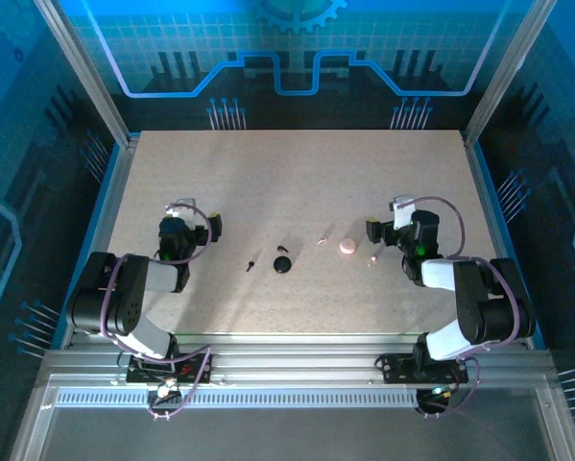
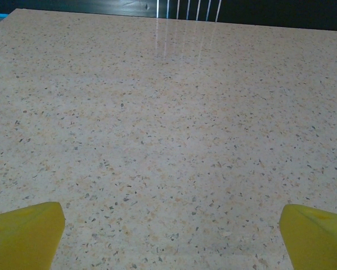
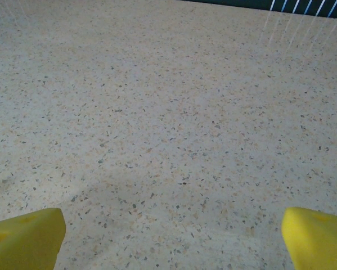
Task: Insert the wireless bluetooth earbuds into the charging case
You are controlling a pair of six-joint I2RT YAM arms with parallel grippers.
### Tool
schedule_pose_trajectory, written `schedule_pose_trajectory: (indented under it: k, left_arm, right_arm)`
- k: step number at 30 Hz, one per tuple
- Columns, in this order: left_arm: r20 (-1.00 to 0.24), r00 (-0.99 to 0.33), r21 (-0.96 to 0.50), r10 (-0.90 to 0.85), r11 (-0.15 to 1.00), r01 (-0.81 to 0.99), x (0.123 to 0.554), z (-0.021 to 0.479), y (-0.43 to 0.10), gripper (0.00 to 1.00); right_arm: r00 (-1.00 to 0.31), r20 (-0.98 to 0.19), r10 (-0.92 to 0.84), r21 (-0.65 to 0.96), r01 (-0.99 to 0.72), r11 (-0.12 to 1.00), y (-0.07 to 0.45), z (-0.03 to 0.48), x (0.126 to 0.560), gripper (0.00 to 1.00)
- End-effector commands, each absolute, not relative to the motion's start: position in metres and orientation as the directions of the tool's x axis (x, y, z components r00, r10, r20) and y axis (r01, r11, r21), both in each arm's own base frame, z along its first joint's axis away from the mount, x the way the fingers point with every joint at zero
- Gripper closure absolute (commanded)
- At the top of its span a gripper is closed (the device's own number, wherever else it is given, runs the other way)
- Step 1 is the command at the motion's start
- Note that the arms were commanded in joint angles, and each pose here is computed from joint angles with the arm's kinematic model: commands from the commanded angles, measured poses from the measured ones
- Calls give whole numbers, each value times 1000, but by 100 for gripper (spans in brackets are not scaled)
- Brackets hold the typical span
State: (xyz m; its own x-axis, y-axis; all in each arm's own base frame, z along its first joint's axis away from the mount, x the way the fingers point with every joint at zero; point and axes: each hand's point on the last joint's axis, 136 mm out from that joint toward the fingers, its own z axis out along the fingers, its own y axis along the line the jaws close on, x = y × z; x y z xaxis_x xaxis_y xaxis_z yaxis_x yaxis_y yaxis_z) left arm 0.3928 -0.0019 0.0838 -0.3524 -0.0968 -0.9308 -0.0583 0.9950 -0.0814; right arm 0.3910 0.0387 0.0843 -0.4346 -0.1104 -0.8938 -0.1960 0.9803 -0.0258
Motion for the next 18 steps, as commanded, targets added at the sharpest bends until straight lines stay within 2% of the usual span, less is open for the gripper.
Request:
schedule_pose_trajectory:
  k: [1,4,8,11,15,18]
  left_arm:
    - [-954,-291,-54,-69,997,-60,392,107,0,1]
    - [-960,-275,-24,-45,997,-80,383,125,-3,1]
    - [-935,-344,-72,-84,996,-48,373,150,-20,4]
    - [-920,-381,-81,-88,996,-34,364,172,-38,6]
    - [-869,-493,-56,-45,998,6,354,187,-60,7]
    - [-813,-581,-56,-34,998,21,347,184,-70,7]
  right_arm:
    - [-438,-895,-85,-9,-173,985,35,113,397,0]
    - [-546,-837,-46,46,-153,987,36,121,387,0]
    - [-706,-708,29,115,-74,991,40,131,365,0]
    - [-790,-613,38,100,-29,995,47,143,346,0]
    - [-890,-456,18,90,-26,996,70,152,312,0]
    - [-922,-387,-17,79,-51,996,87,151,293,0]
